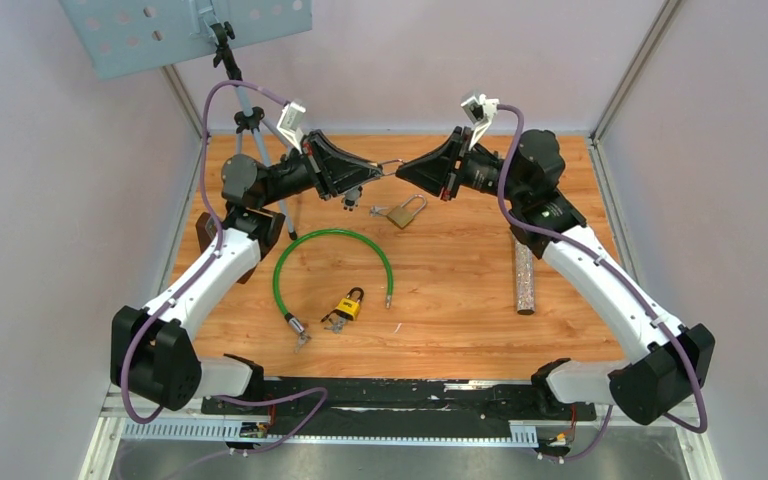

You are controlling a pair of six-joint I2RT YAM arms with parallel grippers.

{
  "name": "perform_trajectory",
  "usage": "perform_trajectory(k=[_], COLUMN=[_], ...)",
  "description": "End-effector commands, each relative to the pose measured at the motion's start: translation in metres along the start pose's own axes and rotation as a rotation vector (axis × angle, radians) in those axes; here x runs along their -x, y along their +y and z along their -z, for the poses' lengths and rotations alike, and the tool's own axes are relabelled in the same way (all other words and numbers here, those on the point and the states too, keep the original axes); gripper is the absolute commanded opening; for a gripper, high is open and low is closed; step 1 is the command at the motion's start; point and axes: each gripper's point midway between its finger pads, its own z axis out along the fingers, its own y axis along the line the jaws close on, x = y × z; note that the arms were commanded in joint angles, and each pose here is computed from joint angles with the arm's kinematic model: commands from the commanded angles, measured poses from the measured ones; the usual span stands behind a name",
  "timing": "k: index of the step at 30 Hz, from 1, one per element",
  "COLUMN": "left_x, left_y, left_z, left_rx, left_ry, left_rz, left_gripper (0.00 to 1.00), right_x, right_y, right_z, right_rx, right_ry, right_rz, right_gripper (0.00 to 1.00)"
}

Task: Lock with the key
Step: Lock the lock.

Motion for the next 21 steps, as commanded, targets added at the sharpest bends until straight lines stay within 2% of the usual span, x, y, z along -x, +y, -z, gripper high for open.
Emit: perform_trajectory(k=[1,3,7,11,14,17,21], left_x=[0.005,0.009,0.022,0.036,0.043,0.047,0.051], left_y=[-0.021,-0.017,-0.01,-0.005,-0.003,-0.004,-0.005], left_z=[-0.015,-0.013,-0.005,0.002,0.005,0.006,0.006], left_rx=[-0.032,0.002,0.055,0.095,0.118,0.117,0.102], left_ry=[-0.019,-0.031,-0.099,-0.191,-0.246,-0.269,-0.312], left_rz=[-0.042,-0.044,-0.021,0.026,0.057,0.089,0.155], left_gripper=[0.0,0.0,0.0,0.0,0.0,0.0,0.0], right_x=[-0.029,-0.03,-0.025,-0.01,0.003,0.022,0.042], right_y=[0.007,-0.01,-0.031,-0.036,-0.035,-0.025,-0.018], right_z=[-0.018,-0.007,0.016,0.03,0.038,0.042,0.037], right_rx=[-0.01,-0.074,-0.155,-0.243,-0.278,-0.247,-0.187], right_ry=[0.071,0.063,0.017,-0.078,-0.162,-0.277,-0.372], right_rz=[-0.04,-0.088,-0.167,-0.142,-0.139,-0.155,-0.237], right_gripper=[0.0,0.04,0.16,0.48,0.64,0.74,0.81])
